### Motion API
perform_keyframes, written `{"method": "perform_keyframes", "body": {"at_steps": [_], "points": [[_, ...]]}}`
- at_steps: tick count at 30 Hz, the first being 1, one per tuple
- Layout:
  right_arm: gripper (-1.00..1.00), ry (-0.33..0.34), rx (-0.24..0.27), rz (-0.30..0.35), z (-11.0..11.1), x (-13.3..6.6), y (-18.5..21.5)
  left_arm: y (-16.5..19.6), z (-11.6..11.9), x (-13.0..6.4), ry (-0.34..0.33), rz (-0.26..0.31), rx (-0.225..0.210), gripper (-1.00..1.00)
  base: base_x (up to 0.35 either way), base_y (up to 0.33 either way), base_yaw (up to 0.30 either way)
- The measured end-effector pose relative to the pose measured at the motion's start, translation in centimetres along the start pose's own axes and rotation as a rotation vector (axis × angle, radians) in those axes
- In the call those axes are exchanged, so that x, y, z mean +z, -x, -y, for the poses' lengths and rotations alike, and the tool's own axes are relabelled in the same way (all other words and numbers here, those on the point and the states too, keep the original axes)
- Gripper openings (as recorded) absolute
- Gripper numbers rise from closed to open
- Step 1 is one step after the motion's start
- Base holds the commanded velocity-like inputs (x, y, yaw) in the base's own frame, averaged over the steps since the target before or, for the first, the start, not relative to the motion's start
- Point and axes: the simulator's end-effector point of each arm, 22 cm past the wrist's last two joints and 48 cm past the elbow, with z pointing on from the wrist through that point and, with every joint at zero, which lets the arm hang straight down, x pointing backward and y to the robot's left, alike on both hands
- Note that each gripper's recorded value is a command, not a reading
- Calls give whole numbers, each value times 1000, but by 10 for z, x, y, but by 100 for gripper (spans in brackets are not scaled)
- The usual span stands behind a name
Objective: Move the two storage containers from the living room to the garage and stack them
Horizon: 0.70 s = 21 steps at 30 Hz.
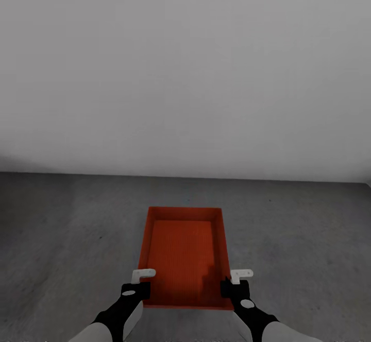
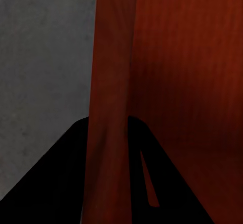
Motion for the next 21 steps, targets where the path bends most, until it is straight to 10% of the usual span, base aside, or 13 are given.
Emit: {"method": "perform_keyframes", "body": {"at_steps": [21], "points": [[-100,1,-2,-33,0,5,-18,-16,1,8,1,-33,4,-100,0,0,0]]}}
